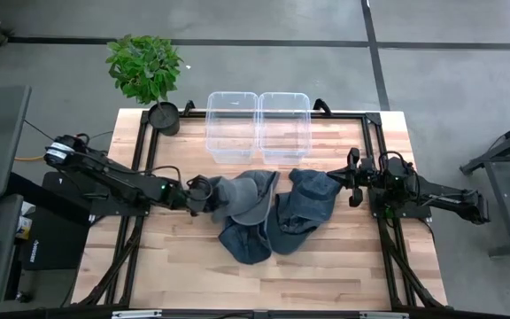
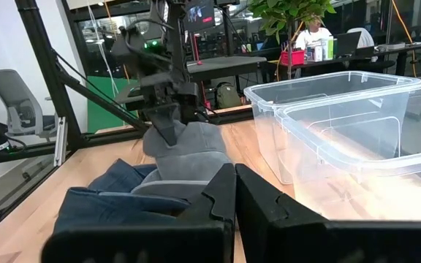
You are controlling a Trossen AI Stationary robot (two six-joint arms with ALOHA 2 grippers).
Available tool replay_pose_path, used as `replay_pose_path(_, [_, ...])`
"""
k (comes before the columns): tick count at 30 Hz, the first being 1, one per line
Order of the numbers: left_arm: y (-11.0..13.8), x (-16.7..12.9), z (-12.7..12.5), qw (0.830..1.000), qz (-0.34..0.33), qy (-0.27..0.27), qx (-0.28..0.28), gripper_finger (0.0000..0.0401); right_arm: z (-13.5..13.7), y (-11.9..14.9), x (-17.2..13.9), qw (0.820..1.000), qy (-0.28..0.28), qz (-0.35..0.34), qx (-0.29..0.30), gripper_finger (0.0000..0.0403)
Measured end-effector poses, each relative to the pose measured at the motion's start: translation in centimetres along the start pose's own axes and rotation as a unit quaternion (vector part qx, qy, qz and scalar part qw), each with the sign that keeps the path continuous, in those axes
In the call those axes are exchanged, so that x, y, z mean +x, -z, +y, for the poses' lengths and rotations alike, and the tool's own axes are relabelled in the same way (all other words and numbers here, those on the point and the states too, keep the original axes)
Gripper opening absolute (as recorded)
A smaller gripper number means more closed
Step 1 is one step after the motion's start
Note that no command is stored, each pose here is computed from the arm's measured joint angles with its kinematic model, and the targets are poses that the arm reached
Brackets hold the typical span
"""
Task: Pick & Place hat
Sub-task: Put the left gray cap into the right transparent bin
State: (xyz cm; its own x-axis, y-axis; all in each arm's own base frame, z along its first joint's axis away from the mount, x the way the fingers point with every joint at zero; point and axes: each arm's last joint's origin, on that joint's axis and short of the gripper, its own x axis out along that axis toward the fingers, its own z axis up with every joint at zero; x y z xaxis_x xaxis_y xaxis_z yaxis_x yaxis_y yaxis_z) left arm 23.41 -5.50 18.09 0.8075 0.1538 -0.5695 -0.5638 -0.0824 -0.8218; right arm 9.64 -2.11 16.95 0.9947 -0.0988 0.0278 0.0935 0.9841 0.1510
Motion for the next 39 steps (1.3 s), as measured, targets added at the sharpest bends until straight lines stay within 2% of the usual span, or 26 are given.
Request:
replay_pose_path(9, [-0.5,-2.1,-1.7,0.999,-0.010,0.013,0.037,0.0000,0.0,0.0,0.0,1.000,0.000,0.000,0.000,0.0001])
replay_pose_path(18, [-0.8,-4.1,-3.7,0.995,-0.006,0.061,0.082,0.0000,0.0,0.0,0.0,1.000,0.000,0.000,0.000,0.0001])
replay_pose_path(30, [-0.9,-6.2,-6.6,0.985,-0.010,0.049,0.165,0.0000,0.0,0.0,0.0,1.000,0.000,0.000,0.000,0.0001])
replay_pose_path(39, [-0.9,-7.3,-8.4,0.979,-0.016,0.060,0.194,0.0000,0.0,0.0,0.0,1.000,0.000,0.000,0.000,0.0001])
